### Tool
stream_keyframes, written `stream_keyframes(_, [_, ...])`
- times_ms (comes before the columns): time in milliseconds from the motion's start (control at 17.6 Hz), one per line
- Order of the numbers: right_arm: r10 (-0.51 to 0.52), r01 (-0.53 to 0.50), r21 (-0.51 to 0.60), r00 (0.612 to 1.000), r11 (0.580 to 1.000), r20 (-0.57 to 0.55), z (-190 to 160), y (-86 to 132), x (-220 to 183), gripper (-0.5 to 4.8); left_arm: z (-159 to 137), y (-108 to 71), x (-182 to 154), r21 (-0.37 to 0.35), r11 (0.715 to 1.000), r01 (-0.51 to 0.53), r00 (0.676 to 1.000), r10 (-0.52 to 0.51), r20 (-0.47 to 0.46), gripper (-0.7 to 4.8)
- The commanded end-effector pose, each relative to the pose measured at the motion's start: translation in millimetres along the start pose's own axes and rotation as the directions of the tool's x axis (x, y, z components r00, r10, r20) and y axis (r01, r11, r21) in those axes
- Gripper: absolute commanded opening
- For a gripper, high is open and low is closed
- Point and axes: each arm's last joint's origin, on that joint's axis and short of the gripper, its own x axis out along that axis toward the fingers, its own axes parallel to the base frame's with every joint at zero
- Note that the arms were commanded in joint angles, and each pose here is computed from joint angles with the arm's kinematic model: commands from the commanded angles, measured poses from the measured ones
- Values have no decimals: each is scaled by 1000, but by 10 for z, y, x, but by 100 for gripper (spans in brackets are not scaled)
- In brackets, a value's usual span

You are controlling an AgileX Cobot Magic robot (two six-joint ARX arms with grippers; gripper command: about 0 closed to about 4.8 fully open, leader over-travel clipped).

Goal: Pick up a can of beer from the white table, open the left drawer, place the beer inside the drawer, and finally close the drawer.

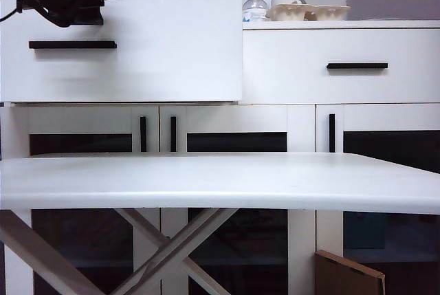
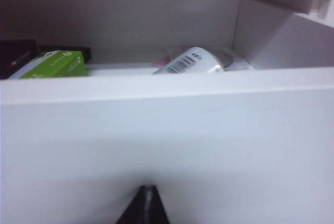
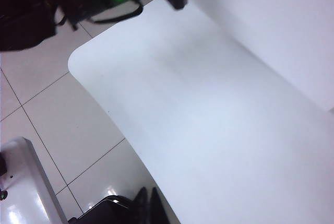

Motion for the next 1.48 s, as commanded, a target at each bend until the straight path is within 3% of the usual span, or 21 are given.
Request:
stream_keyframes(57, [3, -3, -9, 1000, 1000, 16, 8, 16, -35, -1, 35, 62, 122, -1, 1000, -16, 1000, 16, 27, -6])
stream_keyframes(1475, [3, -3, -5, 1000, 1000, 5, -3, 17, -35, -1, 62, 51, 1322, -2, 1000, -7, 996, 7, 84, -6])
